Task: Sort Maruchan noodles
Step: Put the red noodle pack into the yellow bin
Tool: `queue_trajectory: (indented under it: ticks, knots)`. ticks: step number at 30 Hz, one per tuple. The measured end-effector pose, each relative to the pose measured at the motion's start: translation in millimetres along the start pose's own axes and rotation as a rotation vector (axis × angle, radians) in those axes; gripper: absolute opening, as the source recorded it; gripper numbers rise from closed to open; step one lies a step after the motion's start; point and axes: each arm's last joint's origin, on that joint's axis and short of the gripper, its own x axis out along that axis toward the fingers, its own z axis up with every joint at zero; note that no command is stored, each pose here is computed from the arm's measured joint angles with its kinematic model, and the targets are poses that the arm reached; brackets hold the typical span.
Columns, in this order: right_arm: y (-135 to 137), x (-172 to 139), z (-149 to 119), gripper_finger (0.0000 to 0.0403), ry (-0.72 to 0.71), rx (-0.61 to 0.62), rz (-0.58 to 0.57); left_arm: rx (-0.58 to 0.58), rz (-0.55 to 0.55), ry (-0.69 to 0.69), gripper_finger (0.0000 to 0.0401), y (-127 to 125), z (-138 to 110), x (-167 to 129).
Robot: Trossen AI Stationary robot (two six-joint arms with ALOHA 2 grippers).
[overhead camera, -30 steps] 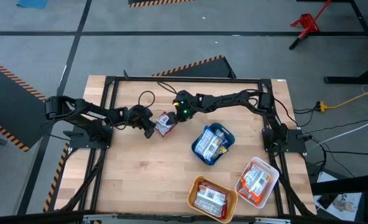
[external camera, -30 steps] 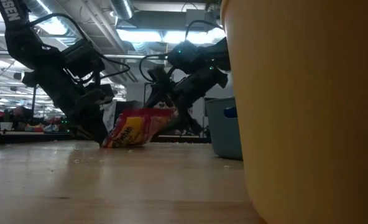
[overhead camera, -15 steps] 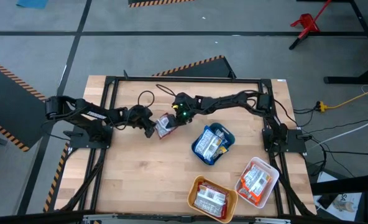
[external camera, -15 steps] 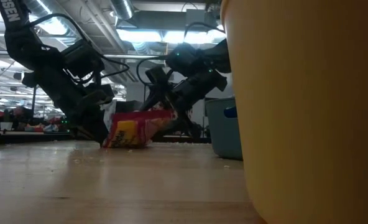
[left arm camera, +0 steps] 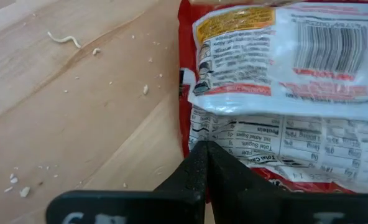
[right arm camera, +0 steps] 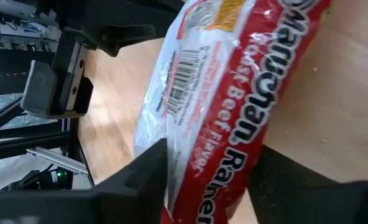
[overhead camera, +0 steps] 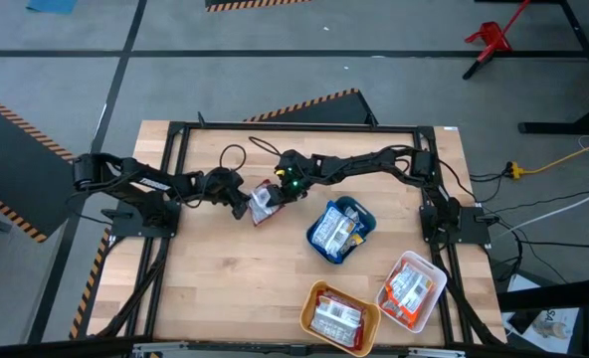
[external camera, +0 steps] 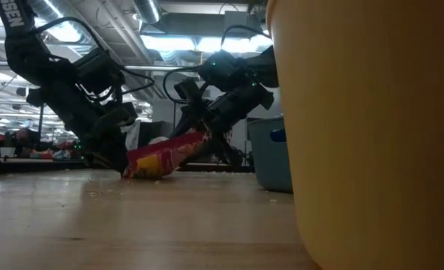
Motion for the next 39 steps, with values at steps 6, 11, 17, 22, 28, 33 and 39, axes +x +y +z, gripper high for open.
queue_trajectory:
  ticks: [6, 11, 17, 22, 28, 33, 39]
  knots:
    - [-0.4, 0.0, -0.2, 0.0128, -0.002, 0.002, -0.006, 0.0, -0.035, -0.008, 0.0, -3.5, 5.8, -0.7]
    - [-0.3, -0.1, -0.4, 0.0126, 0.002, 0.0, -0.005, -0.006, -0.078, -0.007, 0.0, -6.4, 13.6, -3.4]
    - [0.2, 0.1, -0.4, 0.0119, 0.003, -0.005, 0.0, -0.028, -0.107, 0.015, 0.0, -3.7, 17.8, -13.9]
    - [0.1, -0.2, -0.2, 0.0111, 0.01, -0.007, 0.006, -0.053, -0.145, 0.0, 0.0, -0.3, 23.1, -27.8]
    - [-0.3, -2.6, 1.5, 0.011, 0.045, -0.007, 0.036, -0.076, -0.217, -0.046, 0.0, 2.9, 30.0, -49.0]
    - [10.5, -16.6, 6.1, 0.0109, 0.03, -0.038, 0.069, -0.114, -0.222, -0.116, 0.0, 6.6, 34.8, -65.7]
    - [36.4, -45.2, 7.9, 0.0109, 0.054, -0.145, 0.169, -0.123, -0.224, -0.229, 0.0, 10.7, 42.1, -81.9]
